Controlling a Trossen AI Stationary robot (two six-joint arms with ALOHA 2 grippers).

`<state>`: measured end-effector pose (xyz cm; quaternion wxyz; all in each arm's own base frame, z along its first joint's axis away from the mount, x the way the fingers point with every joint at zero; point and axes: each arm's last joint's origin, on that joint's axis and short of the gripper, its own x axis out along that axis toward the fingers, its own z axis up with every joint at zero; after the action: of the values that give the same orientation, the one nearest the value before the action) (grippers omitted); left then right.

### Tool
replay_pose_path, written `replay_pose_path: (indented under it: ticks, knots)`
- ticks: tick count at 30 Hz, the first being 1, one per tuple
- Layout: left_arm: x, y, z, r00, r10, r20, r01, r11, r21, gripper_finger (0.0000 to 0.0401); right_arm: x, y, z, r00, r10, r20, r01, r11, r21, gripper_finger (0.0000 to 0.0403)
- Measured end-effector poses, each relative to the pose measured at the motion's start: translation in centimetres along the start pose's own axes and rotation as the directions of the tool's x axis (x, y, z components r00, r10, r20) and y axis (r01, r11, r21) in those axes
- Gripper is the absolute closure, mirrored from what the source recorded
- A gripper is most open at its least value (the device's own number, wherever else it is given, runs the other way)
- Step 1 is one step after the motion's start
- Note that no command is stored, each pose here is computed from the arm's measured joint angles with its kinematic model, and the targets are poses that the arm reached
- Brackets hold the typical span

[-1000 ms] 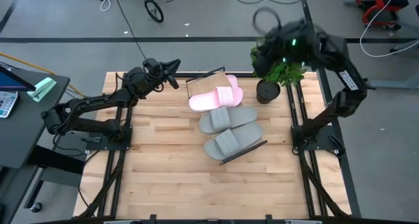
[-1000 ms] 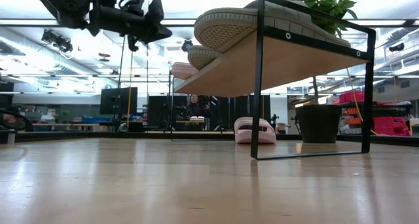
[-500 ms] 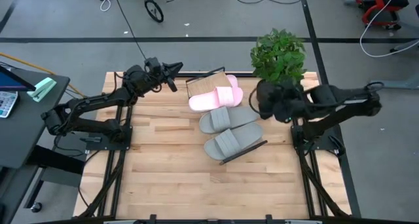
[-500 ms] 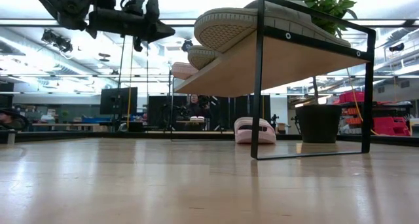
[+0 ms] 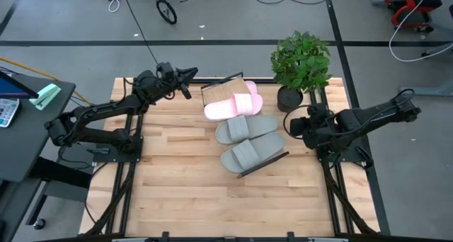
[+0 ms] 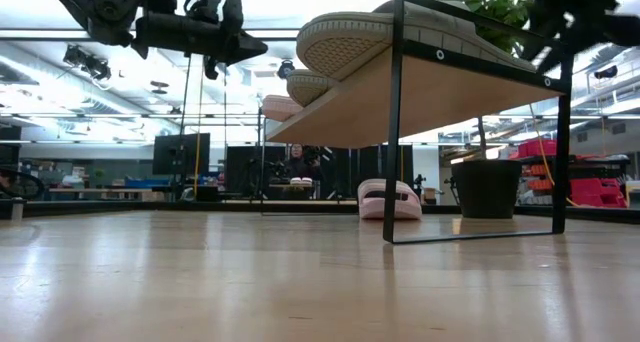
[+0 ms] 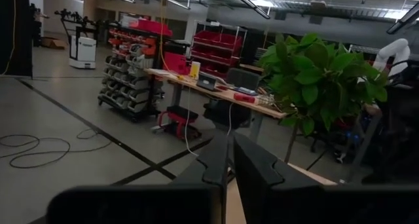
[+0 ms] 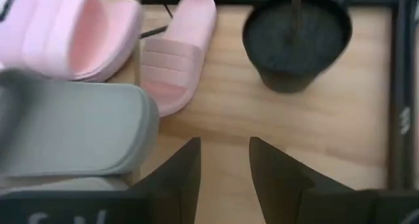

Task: Pick and place slides into the shelf
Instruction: Put the pink slipper on the shelf

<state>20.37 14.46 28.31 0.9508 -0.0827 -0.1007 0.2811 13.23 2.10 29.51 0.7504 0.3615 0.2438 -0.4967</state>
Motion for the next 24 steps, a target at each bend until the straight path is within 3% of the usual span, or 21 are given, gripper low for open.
replay_pose_path:
  ticks: [5,9,14,18,21,24]
  knots:
    - [0.0,0.0,0.0,1.0,0.0,0.0,0.0,1.0,-0.007,0.0375,2.3,-1.1,-2.0,0.999,0.045,-0.03,-0.038,0.979,0.203,0.0268]
    - [0.0,0.0,0.0,1.0,0.0,0.0,0.0,1.0,-0.031,0.0368,4.3,-1.8,-3.7,0.995,0.084,-0.056,-0.056,0.919,0.389,0.0268]
    - [0.0,0.0,0.0,1.0,0.0,0.0,0.0,0.999,-0.036,0.0361,6.6,-2.6,-5.7,0.987,0.151,-0.058,-0.09,0.81,0.58,0.0268]
    - [0.0,0.0,0.0,1.0,0.0,0.001,0.0,0.999,-0.036,0.0362,8.3,-3.2,-6.9,0.978,0.207,0.008,-0.15,0.681,0.717,0.0264]
    - [0.0,0.0,0.0,1.0,0.0,0.001,0.0,0.999,-0.037,0.0366,9.7,-3.6,-7.4,0.971,0.229,0.069,-0.198,0.607,0.77,0.0257]
    - [0.0,0.0,0.0,1.0,0.0,0.001,0.0,0.999,-0.037,0.0369,11.0,-4.2,-7.3,0.969,0.2,0.146,-0.235,0.563,0.792,0.024]
